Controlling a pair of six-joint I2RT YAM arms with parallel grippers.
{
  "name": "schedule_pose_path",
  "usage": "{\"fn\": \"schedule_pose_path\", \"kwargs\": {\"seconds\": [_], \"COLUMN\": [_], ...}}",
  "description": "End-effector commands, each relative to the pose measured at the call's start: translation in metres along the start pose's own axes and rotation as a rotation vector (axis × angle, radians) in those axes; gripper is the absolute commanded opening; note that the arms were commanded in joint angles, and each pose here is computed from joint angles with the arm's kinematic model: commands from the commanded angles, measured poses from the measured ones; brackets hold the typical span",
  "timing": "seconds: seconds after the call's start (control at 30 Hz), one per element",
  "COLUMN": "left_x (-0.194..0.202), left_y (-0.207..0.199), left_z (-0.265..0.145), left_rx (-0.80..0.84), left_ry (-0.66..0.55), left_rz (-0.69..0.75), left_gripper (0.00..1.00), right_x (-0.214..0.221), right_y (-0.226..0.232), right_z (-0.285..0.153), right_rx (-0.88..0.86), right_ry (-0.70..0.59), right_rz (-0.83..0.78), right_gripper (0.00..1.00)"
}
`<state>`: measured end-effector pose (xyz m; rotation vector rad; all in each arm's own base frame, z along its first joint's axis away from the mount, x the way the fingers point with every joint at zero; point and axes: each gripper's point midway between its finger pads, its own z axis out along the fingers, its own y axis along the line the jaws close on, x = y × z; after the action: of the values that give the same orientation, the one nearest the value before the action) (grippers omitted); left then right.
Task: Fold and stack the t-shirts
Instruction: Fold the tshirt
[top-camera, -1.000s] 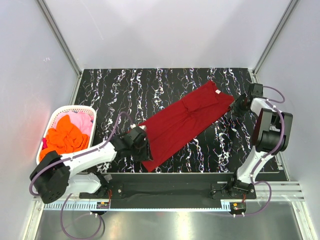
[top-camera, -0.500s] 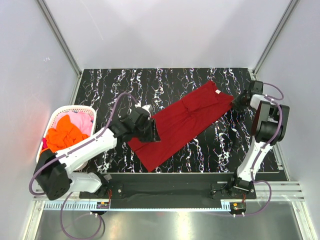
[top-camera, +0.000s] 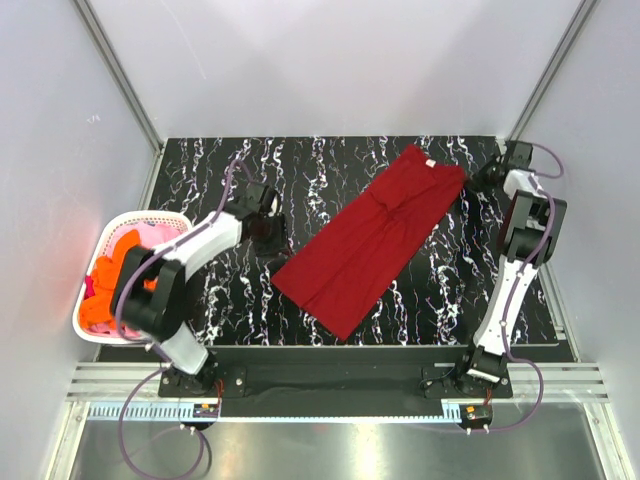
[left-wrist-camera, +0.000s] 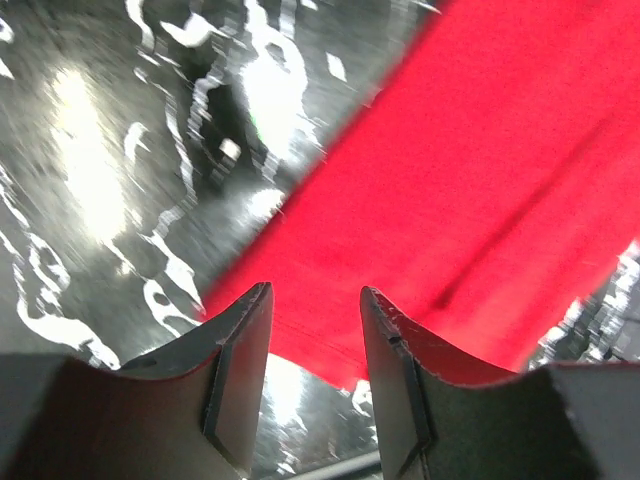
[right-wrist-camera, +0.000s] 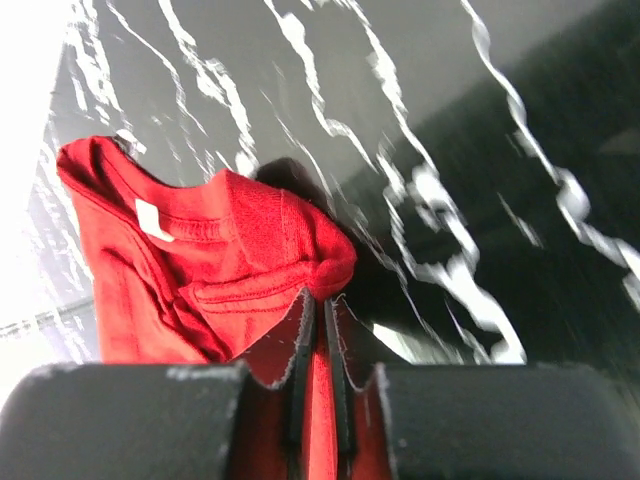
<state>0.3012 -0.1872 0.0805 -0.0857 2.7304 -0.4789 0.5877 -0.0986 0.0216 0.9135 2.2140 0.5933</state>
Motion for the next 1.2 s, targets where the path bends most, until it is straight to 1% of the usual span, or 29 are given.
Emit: {"fn": "schedule_pose_path", "kwargs": {"seconds": [0.0, 0.07, 0.1, 0.13, 0.17, 0.23, 0.27, 0.37, 0.43, 0.47, 0.5, 0.57, 0.6, 0.63, 0.67, 0.7, 0.73, 0.8, 0.83, 0.9, 0.93, 1.0, 1.03, 1.17], "left_x": [-0.005, 0.001, 0.005, 0.008, 0.012, 0.019, 0.020, 0.026, 0.030, 0.035, 0.038, 0.050, 0.053, 0.056, 0.063, 0.066, 0.078, 0.082, 0.094, 0.097, 0.108, 0.112, 0.122, 0.131], "left_y": [0.005, 0.009, 0.013, 0.015, 0.017, 0.017, 0.018, 0.025, 0.028, 0.031, 0.032, 0.034, 0.032, 0.032, 0.033, 0.033, 0.037, 0.037, 0.044, 0.045, 0.052, 0.051, 0.055, 0.054], "left_z": [0.016, 0.024, 0.030, 0.034, 0.038, 0.045, 0.048, 0.056, 0.059, 0.061, 0.061, 0.063, 0.062, 0.061, 0.059, 0.057, 0.056, 0.046, 0.043, 0.032, 0.030, 0.022, 0.021, 0.012], "left_rx": [0.007, 0.002, -0.008, -0.012, -0.011, 0.003, 0.001, -0.021, -0.029, -0.034, -0.032, -0.023, -0.006, -0.001, 0.005, 0.011, 0.003, 0.007, -0.009, -0.007, -0.021, -0.006, -0.014, -0.010], "left_ry": [0.055, 0.090, 0.108, 0.121, 0.136, 0.169, 0.175, 0.199, 0.206, 0.212, 0.213, 0.226, 0.228, 0.229, 0.228, 0.227, 0.241, 0.217, 0.231, 0.196, 0.206, 0.187, 0.199, 0.170], "left_rz": [0.066, 0.066, 0.069, 0.068, 0.077, 0.078, 0.083, 0.080, 0.071, 0.060, 0.054, 0.036, 0.029, 0.024, 0.009, 0.008, -0.002, -0.005, -0.027, -0.033, -0.051, -0.062, -0.077, -0.102], "left_gripper": [0.46, 0.47, 0.48, 0.48, 0.48, 0.50, 0.51, 0.51, 0.50, 0.47, 0.33, 0.20, 0.15, 0.07, 0.03, 0.00, 0.00, 0.00, 0.00, 0.00, 0.00, 0.00, 0.00, 0.00], "right_x": [-0.017, -0.018, -0.025, -0.019, -0.020, -0.020, -0.021, -0.013, -0.003, 0.002, 0.011, 0.024, 0.035, 0.041, 0.057, 0.058, 0.061, 0.072, 0.074, 0.085, 0.088, 0.100, 0.102, 0.112], "right_y": [0.022, 0.025, 0.035, 0.030, 0.032, 0.033, 0.030, 0.033, 0.036, 0.037, 0.038, 0.040, 0.038, 0.037, 0.028, 0.031, 0.029, 0.027, 0.027, 0.028, 0.029, 0.029, 0.029, 0.033], "right_z": [0.010, 0.014, 0.011, 0.013, 0.010, -0.002, -0.007, -0.031, -0.049, -0.055, -0.066, -0.076, -0.085, -0.089, -0.089, -0.096, -0.097, -0.101, -0.101, -0.098, -0.097, -0.091, -0.088, -0.072], "right_rx": [-0.101, -0.113, -0.139, -0.120, -0.118, -0.089, -0.061, -0.038, -0.038, -0.043, -0.041, -0.044, -0.036, -0.033, -0.009, -0.014, -0.017, -0.029, -0.045, -0.061, -0.065, -0.061, -0.063, -0.082], "right_ry": [0.012, 0.036, 0.031, 0.060, 0.058, 0.043, 0.028, 0.027, 0.041, 0.052, 0.065, 0.082, 0.094, 0.100, 0.124, 0.117, 0.118, 0.137, 0.141, 0.160, 0.168, 0.190, 0.189, 0.214], "right_rz": [-0.044, -0.035, -0.040, -0.019, -0.014, 0.004, 0.009, 0.024, 0.033, 0.036, 0.042, 0.041, 0.036, 0.030, 0.023, 0.012, 0.006, -0.001, -0.003, 0.001, -0.003, -0.013, -0.020, -0.026], "right_gripper": [0.13, 0.21, 0.25, 0.32, 0.36, 0.40, 0.45, 0.50, 0.52, 0.53, 0.53, 0.54, 0.54, 0.54, 0.53, 0.53, 0.53, 0.53, 0.53, 0.52, 0.53, 0.53, 0.53, 0.53]}}
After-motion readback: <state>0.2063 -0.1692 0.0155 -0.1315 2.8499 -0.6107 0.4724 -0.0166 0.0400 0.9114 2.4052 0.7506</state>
